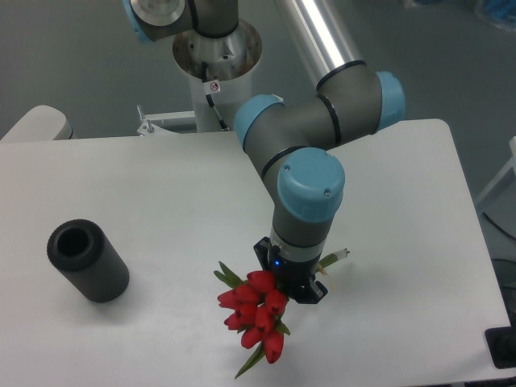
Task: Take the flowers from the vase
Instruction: 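Carry the tulips away from the vase over the open table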
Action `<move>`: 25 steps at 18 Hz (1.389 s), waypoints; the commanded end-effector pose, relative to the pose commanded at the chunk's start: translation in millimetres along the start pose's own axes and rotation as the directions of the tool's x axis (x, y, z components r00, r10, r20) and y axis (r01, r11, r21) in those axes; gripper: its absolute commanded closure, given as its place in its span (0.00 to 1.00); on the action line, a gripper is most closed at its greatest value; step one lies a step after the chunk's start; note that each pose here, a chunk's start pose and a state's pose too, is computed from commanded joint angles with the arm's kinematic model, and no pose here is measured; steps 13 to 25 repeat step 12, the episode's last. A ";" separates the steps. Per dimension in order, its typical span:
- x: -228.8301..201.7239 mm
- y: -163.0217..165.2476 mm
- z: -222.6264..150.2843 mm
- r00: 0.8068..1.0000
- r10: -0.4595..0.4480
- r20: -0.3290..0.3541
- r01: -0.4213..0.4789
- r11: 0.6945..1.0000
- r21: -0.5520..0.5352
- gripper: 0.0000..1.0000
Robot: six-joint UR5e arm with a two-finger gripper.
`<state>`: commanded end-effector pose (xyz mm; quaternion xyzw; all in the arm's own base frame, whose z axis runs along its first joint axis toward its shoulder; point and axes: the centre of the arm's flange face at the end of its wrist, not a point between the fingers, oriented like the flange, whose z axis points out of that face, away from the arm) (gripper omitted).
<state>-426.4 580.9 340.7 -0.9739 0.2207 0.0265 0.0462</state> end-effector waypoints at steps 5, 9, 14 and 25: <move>1.3 3.7 7.4 1.000 0.028 -0.007 -0.029 0.999 -0.031 0.75; 3.2 3.2 9.0 0.999 0.030 -0.010 -0.030 0.999 -0.032 0.75; 3.6 3.3 8.5 1.000 0.030 -0.009 -0.030 0.999 -0.031 0.75; 3.6 3.3 8.5 1.000 0.030 -0.009 -0.030 0.999 -0.031 0.75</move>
